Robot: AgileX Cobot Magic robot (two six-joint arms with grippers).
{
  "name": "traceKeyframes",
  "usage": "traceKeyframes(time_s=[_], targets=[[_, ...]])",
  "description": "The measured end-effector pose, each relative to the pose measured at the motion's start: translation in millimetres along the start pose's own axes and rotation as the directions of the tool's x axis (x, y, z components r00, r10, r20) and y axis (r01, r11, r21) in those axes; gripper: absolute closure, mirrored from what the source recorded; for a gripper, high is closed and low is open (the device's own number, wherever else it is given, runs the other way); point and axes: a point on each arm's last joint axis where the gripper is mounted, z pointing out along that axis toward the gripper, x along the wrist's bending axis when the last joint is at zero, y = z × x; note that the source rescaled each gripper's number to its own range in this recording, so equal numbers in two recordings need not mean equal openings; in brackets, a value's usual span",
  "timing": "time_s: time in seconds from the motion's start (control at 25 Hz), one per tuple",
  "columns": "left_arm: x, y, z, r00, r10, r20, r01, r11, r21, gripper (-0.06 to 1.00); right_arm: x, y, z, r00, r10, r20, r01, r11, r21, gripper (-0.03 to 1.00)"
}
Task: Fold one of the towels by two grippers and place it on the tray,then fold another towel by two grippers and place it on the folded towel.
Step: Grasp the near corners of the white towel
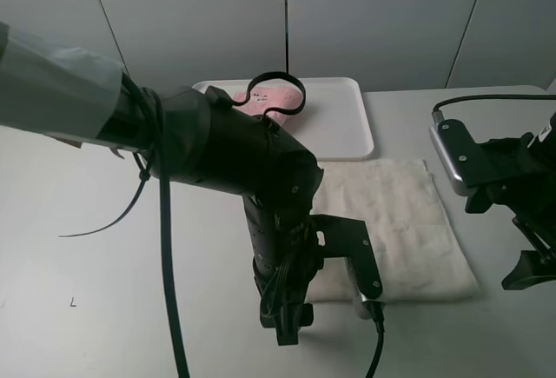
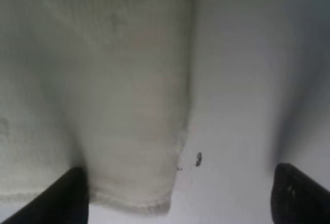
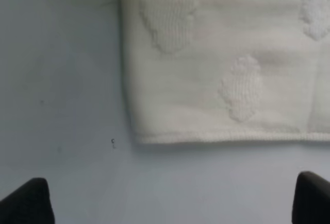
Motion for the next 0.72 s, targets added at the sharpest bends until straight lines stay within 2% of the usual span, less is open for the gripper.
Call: traceKeyframes(time_s=[0.28, 0.44, 0.72], targets=[[0, 0, 0, 1.000, 0.000, -0.002, 0.000, 1.000, -0.004, 0.03, 2, 0, 17, 0.998, -0.013, -0.063, 0.012, 1.000, -0.002, -0.03], [0, 1, 0, 1.000, 0.000, -0.002, 0.000, 1.000, -0.004, 0.03, 14, -4, 32, 0.995, -0.051, -0.082, 0.051, 0.999, 0.001, -0.03], [0, 1, 0, 1.000, -0.004, -0.002, 0.004, 1.000, -0.004, 0.03, 27, 8, 47, 0.991, -0.127, -0.049, 0.126, 0.992, -0.028, -0.03]])
